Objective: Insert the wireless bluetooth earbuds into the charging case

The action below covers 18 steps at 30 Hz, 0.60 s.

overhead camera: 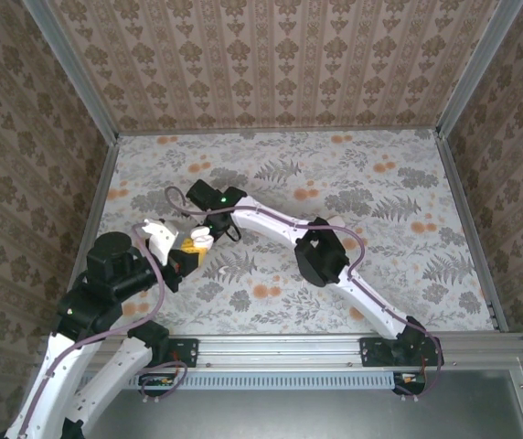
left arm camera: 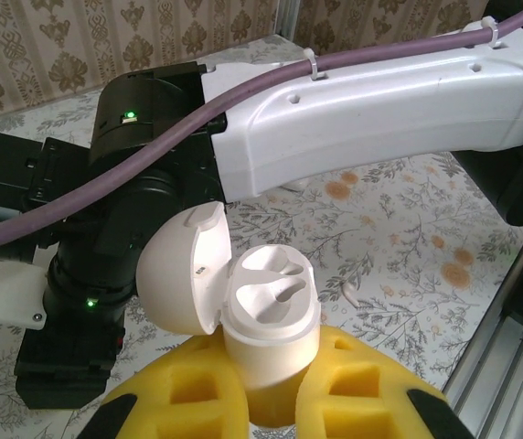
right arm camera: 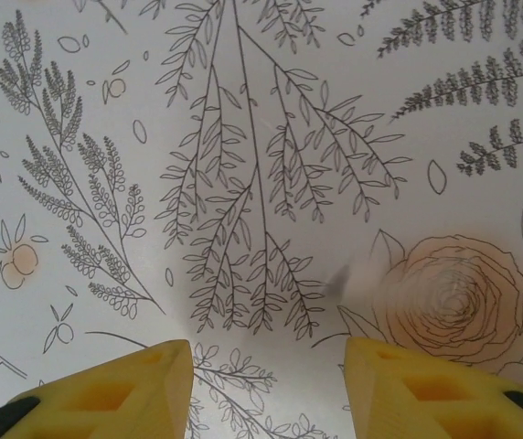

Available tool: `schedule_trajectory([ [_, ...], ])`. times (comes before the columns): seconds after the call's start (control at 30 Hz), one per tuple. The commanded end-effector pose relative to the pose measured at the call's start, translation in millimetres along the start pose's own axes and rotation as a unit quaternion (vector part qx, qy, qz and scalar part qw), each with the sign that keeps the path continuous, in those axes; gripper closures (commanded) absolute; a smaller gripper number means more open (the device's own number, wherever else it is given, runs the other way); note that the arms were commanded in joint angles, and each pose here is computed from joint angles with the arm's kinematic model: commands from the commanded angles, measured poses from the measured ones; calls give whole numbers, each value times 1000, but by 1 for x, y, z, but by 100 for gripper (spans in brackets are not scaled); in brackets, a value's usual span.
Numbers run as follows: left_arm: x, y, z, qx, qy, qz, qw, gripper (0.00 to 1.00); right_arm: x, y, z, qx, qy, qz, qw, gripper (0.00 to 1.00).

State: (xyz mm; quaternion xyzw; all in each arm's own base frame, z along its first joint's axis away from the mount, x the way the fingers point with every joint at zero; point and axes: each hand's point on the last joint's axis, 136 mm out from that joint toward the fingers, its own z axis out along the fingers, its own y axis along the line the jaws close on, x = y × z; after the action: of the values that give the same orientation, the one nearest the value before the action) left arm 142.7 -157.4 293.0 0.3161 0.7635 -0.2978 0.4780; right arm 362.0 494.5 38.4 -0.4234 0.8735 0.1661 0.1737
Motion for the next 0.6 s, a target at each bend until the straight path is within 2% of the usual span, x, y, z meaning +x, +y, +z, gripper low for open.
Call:
schedule_trajectory([
  [0.0, 2, -4, -5, 5, -3, -8, 1000, 100, 4, -3, 6, 16, 10, -24, 1000, 52],
  [0.27, 3, -5, -8, 5, -3, -9, 1000, 100, 11, -3, 14, 33, 25, -48, 998, 52],
  [0.4, 1, -4, -9, -1, -6, -8, 1000, 100, 5, -5, -4, 40, 21, -29, 999, 53],
  [0.57, -2, 0, -9, -9, -8, -12, 1000, 100, -16, -12, -38, 39, -20, 17, 999, 54],
])
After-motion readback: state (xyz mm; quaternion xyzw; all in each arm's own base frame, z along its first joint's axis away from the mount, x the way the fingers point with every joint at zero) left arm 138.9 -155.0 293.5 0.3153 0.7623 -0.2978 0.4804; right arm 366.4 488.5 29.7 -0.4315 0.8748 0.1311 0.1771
